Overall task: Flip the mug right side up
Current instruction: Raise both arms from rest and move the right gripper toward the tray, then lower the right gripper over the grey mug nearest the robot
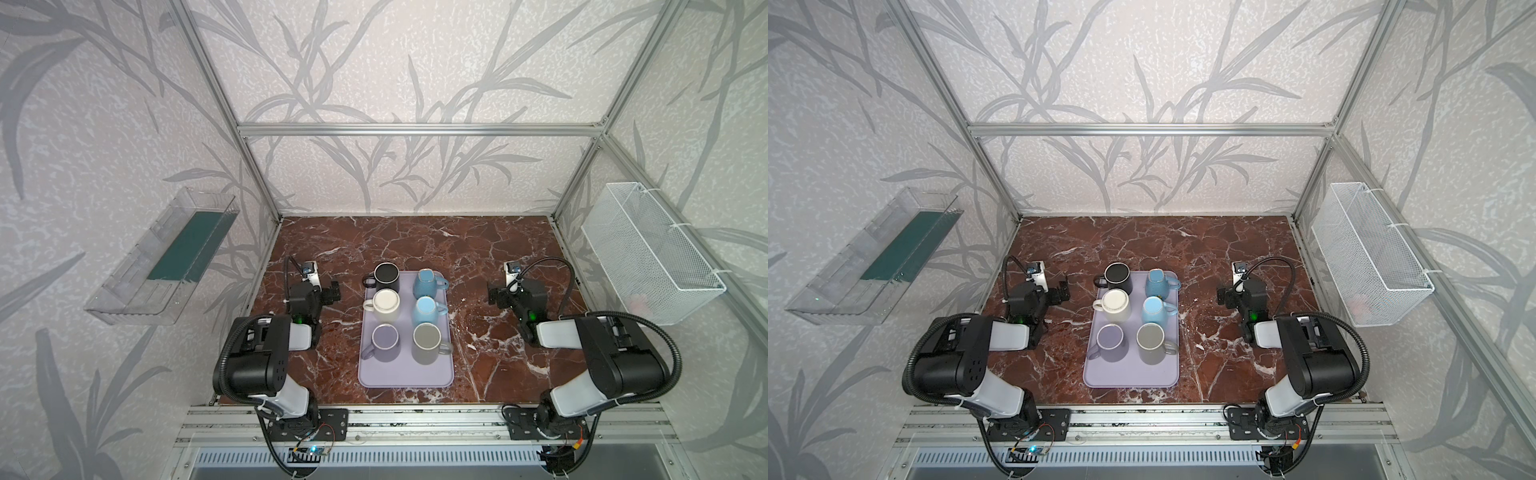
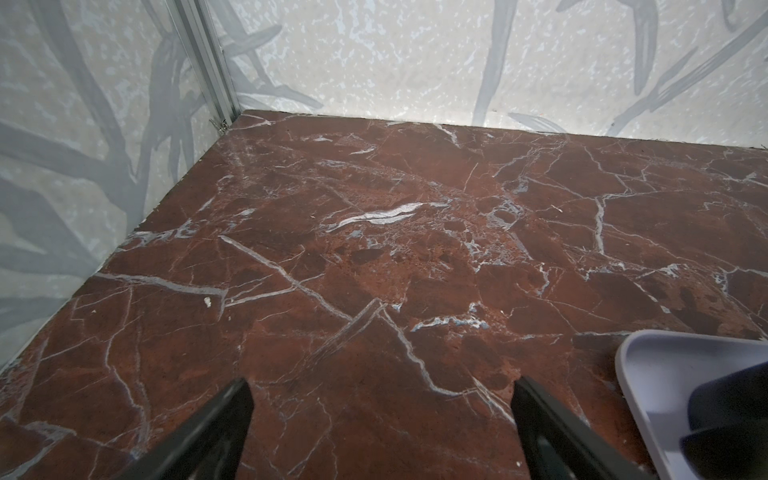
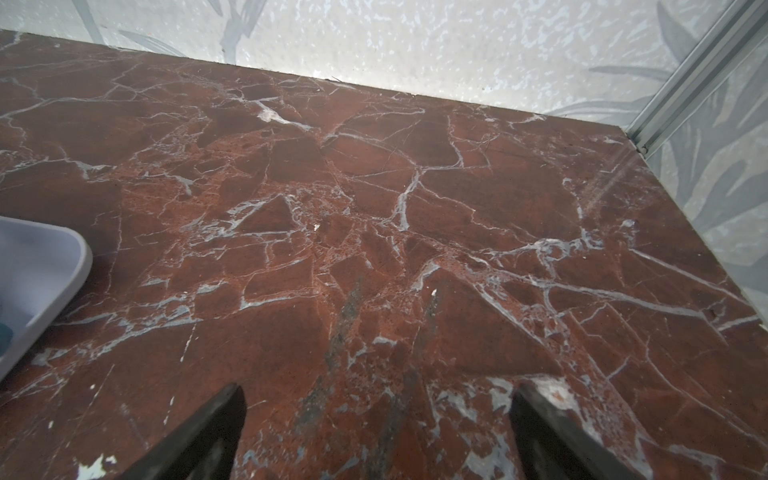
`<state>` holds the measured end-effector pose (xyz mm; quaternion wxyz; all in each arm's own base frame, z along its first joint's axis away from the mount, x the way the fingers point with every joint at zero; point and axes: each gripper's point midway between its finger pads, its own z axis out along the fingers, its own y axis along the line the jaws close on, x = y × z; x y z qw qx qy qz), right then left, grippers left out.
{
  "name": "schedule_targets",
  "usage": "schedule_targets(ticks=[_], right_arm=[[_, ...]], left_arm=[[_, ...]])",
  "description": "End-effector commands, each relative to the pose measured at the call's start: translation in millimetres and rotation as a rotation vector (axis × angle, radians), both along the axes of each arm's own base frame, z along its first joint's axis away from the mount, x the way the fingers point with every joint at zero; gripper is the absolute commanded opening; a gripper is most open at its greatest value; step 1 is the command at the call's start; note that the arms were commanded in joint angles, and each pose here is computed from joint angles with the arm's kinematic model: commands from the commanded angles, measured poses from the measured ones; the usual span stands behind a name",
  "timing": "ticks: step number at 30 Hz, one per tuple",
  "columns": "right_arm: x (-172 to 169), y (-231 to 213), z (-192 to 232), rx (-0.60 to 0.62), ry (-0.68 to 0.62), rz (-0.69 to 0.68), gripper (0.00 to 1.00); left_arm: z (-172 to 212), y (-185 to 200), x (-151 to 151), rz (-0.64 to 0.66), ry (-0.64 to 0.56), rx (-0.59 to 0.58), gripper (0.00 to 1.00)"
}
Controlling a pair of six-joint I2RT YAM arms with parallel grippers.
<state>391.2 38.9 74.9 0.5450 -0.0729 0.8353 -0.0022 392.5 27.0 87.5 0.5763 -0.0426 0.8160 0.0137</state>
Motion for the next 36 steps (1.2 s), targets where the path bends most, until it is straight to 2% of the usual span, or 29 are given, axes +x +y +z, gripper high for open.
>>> schedule_targets(ticks=[1, 12, 15, 18, 20, 22, 24, 26, 28, 30, 36], right_arm=[[6.3, 1.4, 15.2, -0.002, -0.042, 0.008, 0.99], [6.1, 0.9, 15.3, -0.001, -0.042, 0.007, 0.99], [8.7, -0.9, 23.5, -0.003, -0.07, -0.004, 0.99], [11.0, 10.4, 30.7, -0.014, 0.028, 0.055, 0.99], [11.1, 13.6, 41.3, -0.021, 0.091, 0.055, 0.99], [8.4, 19.1, 58.3, 0.028, 0.105, 0.061, 0.99], [-0.3, 34.5, 81.2, 0.091, 0.1, 0.125, 0.99], [-15.7, 50.1, 97.0, 0.116, 0.15, 0.177, 1.0], [-37.6, 73.9, 110.3, 0.137, 0.216, 0.279, 0.96], [-56.1, 101.8, 126.0, 0.161, 0.243, 0.376, 0.96], [-109.0, 158.2, 145.5, 0.052, 0.394, 0.589, 0.92]], left_arm=[[7.6, -0.2, 3.5, -0.014, -0.025, 0.024, 0.99], [7.2, 0.8, 4.0, -0.011, -0.021, 0.019, 0.99], [9.5, 10.4, 4.5, 0.054, -0.013, 0.024, 0.99], [22.2, 17.0, 7.0, 0.099, 0.065, 0.028, 0.99], [33.7, 24.9, 6.8, 0.179, 0.131, 0.031, 0.99], [48.0, 20.8, 6.8, 0.19, 0.158, -0.003, 0.99], [66.1, 8.0, 5.9, 0.168, 0.135, -0.045, 0.99], [82.1, -0.9, 0.6, 0.159, 0.113, -0.092, 0.99], [95.0, -3.3, -7.1, 0.176, 0.107, -0.152, 0.99], [103.9, -7.2, -14.9, 0.171, 0.106, -0.199, 0.99], [122.1, -27.7, -27.6, 0.081, 0.092, -0.301, 0.99]])
